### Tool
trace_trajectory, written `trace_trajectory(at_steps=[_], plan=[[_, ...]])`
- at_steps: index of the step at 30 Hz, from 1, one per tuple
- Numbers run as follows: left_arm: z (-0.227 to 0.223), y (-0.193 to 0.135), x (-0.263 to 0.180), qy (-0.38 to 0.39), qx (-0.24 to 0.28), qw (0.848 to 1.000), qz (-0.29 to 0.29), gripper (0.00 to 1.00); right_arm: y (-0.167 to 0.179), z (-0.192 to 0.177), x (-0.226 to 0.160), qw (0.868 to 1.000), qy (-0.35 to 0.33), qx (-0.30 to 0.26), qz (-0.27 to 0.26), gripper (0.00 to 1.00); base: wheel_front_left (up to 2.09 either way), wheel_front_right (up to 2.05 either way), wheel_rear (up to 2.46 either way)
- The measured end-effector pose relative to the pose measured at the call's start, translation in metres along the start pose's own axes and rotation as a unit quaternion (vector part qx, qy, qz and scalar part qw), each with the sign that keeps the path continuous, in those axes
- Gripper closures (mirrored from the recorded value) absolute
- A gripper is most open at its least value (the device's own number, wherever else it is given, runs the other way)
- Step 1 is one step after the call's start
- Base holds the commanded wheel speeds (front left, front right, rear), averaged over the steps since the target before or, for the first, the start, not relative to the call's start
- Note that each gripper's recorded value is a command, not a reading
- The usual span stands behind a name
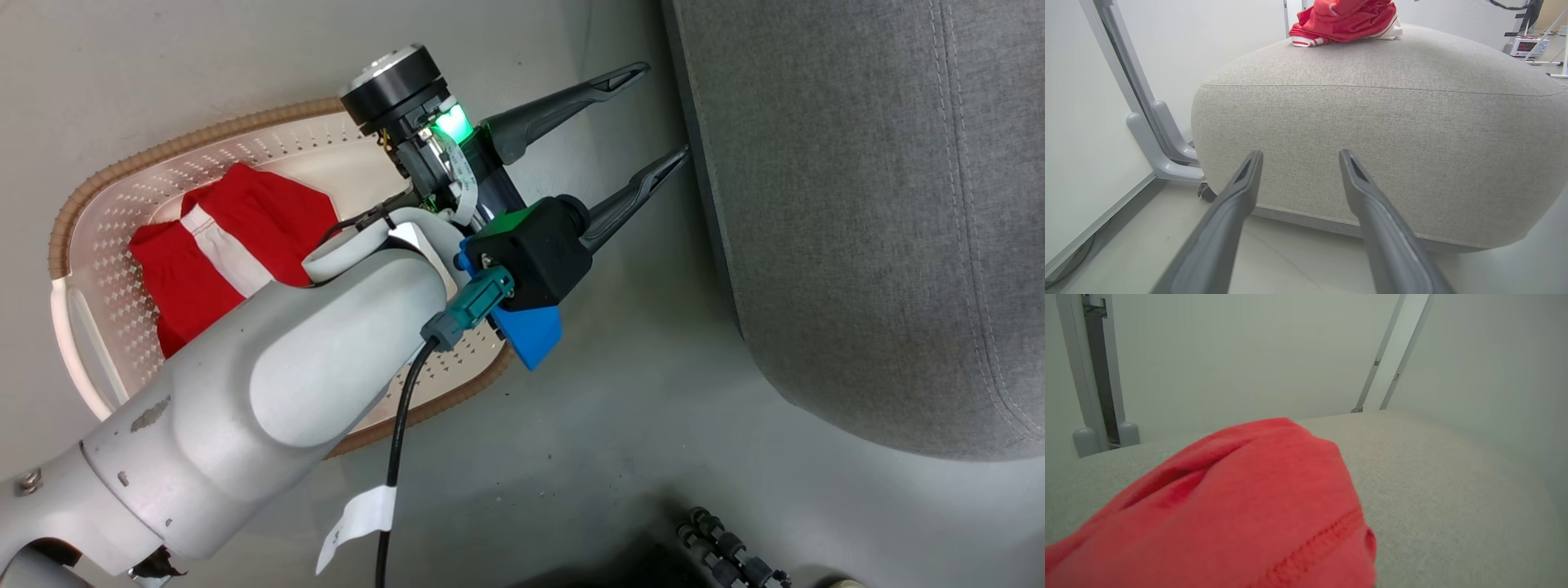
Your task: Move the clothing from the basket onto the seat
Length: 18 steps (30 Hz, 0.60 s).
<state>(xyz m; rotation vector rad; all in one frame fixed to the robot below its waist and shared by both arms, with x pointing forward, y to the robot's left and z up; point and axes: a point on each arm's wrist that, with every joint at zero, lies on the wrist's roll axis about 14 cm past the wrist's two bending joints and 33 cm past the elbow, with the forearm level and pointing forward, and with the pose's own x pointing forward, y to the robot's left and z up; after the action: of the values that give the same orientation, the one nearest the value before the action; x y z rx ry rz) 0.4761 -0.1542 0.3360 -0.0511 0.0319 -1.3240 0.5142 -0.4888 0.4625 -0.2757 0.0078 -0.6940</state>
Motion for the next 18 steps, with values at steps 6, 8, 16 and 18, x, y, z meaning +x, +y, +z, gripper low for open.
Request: trace_trajectory(at_steps=[6,8,16,18], plan=[[0.001,0.004,-0.001,-0.001,0.004,1.000,0.005,0.00,0.005,-0.048,-0.025,0.998,0.068,0.011,0.001,1.00,0.00,0.00,0.00],[0.002,0.004,-0.002,0.000,0.005,1.000,0.006,0.00,0.005,-0.052,-0.029,0.997,0.075,0.013,0.001,0.66,0.00,0.00,0.00],[0.024,0.001,0.001,-0.007,0.015,1.000,0.011,0.00,-0.013,-0.047,-0.057,0.997,0.079,0.005,0.001,0.00,0.00,0.00,0.00],[0.032,0.000,0.000,-0.009,0.019,1.000,0.017,0.00,-0.020,-0.047,-0.070,0.996,0.086,-0.006,0.006,0.00,0.00,0.00,0.00]])
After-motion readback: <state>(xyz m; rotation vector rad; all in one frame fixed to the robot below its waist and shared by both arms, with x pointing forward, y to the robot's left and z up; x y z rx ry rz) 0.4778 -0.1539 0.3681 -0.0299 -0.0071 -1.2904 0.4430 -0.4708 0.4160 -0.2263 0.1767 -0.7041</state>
